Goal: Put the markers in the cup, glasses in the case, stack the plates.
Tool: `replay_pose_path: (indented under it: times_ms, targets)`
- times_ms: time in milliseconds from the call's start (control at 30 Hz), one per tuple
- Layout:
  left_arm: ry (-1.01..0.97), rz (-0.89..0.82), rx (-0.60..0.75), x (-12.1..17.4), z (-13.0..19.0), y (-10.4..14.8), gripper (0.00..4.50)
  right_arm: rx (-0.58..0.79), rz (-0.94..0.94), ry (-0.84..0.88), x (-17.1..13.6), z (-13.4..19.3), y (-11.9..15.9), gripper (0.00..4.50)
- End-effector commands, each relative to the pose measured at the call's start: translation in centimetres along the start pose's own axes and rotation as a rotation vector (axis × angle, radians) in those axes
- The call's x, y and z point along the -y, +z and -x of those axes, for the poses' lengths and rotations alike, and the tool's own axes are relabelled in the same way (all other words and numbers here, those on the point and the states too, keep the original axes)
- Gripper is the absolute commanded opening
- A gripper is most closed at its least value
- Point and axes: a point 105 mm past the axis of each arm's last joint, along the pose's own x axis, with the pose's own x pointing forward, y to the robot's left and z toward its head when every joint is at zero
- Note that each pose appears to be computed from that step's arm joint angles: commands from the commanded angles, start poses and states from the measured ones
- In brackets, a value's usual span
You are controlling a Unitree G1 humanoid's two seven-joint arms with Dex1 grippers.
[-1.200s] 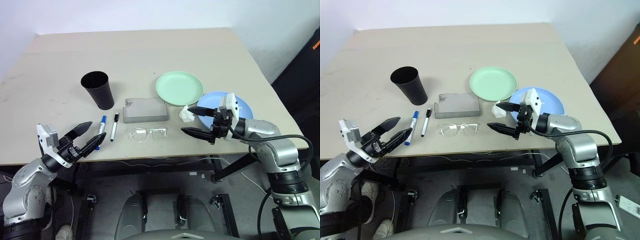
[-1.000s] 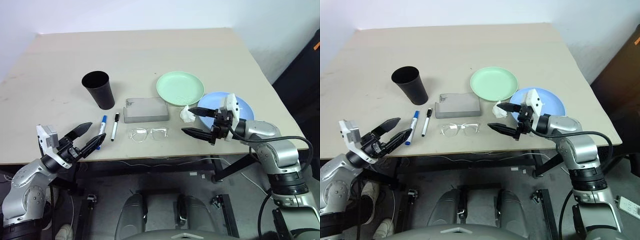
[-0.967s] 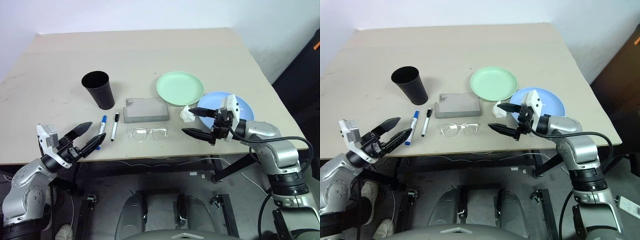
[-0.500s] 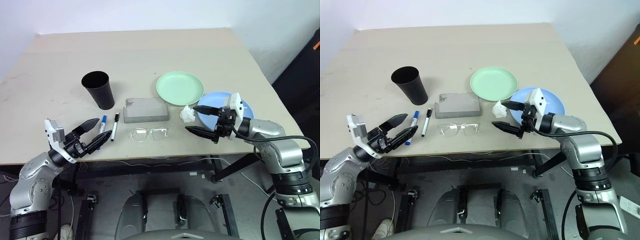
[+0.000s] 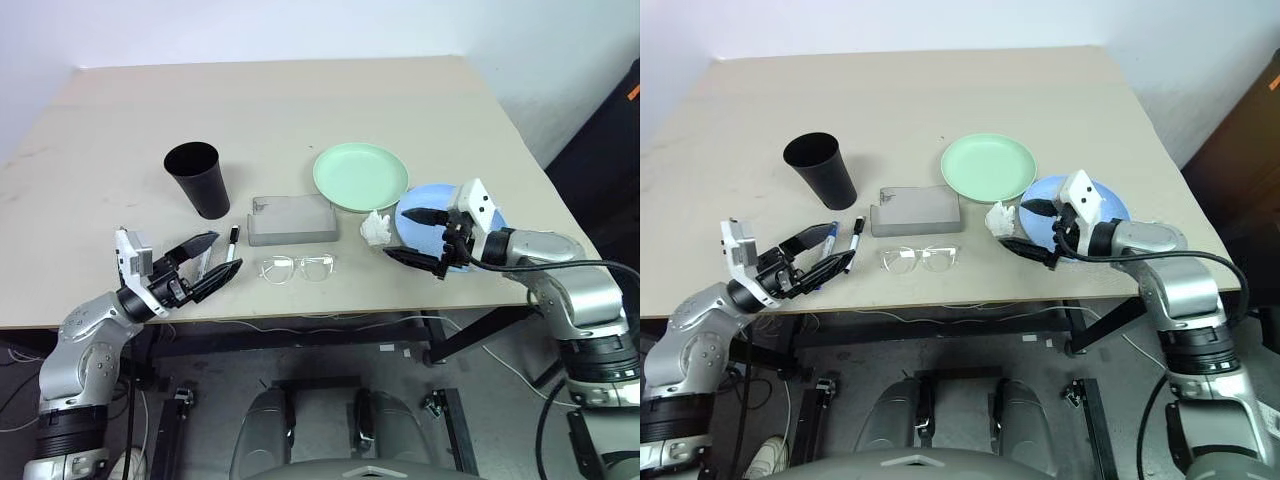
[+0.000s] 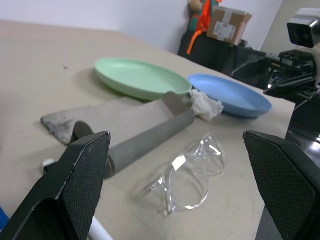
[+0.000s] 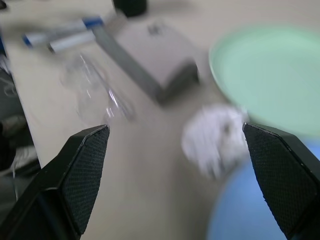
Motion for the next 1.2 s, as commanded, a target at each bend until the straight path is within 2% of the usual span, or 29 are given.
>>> replay_pose_path:
  times_ms: [33, 200, 467, 567, 667, 767, 967, 1067, 1200]
  targets:
    - [-0.020, -0.023, 0.031, 0.3, -0.7, 0.7, 4.45, -0.031, 0.012, 0.005, -0.5, 0.5, 0.5, 4.50]
    - [-0.020, -0.016, 0.017, 0.3, -0.7, 0.2, 4.45, -0.160, -0.029, -0.048, 0.2, 0.5, -1.9, 4.50]
    - [-0.001, -0.024, 0.012, -0.1, -0.3, 0.2, 4.45, -0.292, -0.031, -0.144, 1.9, -0.1, -4.6, 4.50]
    - [0.004, -0.026, 0.016, -0.1, -0.3, 0.2, 4.50, -0.336, -0.038, -0.152, 2.3, 0.0, -5.2, 3.89]
    - [0.010, -0.027, 0.014, 0.0, -0.1, 0.1, 4.50, -0.378, -0.016, -0.174, 2.8, 0.1, -5.8, 2.93]
    - [0.015, -0.026, 0.013, 0.1, 0.1, 0.1, 4.50, -0.393, -0.024, -0.212, 3.5, 0.2, -6.1, 1.77]
    - [0.023, -0.025, 0.002, 0.1, 0.3, -0.2, 4.50, -0.408, -0.030, -0.192, 3.6, 0.3, -5.7, 0.09]
    - [0.025, -0.021, 0.000, 0.1, 0.4, -0.3, 4.50, -0.438, -0.026, -0.224, 4.5, 0.7, -6.1, 0.02]
    - [0.029, -0.023, 0.012, 0.0, 0.4, 0.0, 4.50, -0.416, -0.035, -0.272, 5.8, 1.5, -5.0, 0.02]
